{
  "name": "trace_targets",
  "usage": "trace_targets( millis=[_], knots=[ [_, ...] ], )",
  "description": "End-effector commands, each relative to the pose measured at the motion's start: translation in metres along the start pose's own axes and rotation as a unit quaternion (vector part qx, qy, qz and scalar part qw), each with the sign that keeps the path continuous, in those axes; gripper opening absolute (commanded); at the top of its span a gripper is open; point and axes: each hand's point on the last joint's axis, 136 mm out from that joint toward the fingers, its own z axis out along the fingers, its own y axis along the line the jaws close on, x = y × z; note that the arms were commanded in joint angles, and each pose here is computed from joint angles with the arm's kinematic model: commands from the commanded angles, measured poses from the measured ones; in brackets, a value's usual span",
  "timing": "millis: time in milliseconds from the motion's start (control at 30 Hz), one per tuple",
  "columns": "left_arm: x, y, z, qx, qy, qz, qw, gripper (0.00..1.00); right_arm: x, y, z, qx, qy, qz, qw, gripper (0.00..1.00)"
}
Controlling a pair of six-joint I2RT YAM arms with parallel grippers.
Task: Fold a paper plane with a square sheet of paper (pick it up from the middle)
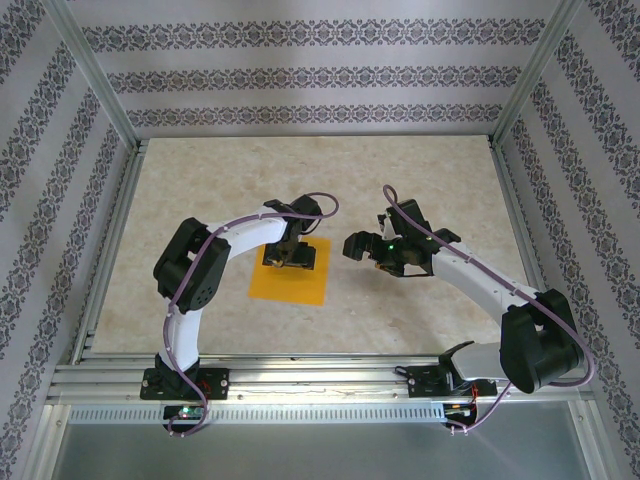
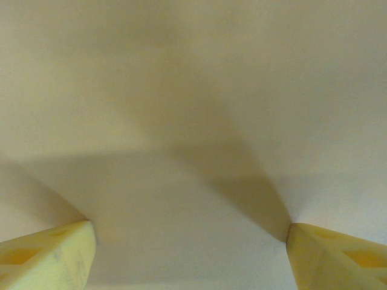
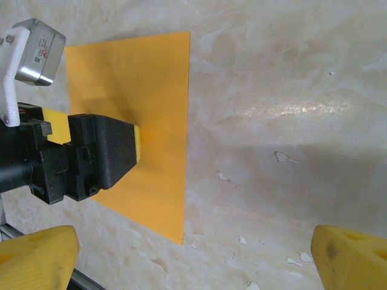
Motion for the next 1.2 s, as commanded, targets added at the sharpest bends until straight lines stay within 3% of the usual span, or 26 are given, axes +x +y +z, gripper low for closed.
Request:
trace_targets(
  millis=[0,700,933,1167],
  knots=[
    [0.024,0.007,0.026,-0.021,0.047,0.000,0.999,0.82,-0.004,0.009,-0.003,-0.006,-0.006,-0.003,1.000,0.98],
    [0.026,0.006,0.029,-0.017,0.047,0.003,0.999,0.80,-0.004,0.011,-0.003,-0.006,0.000,-0.007,1.000,0.98],
    [0.019,0.000,0.022,-0.005,0.031,0.007,0.999,0.75,-0.009,0.009,-0.012,0.004,-0.028,-0.022,0.999,0.98],
    [0.013,-0.006,0.016,0.005,0.018,0.014,1.000,0.63,-0.019,-0.007,-0.032,0.037,-0.084,-0.022,0.996,0.98]
  ],
)
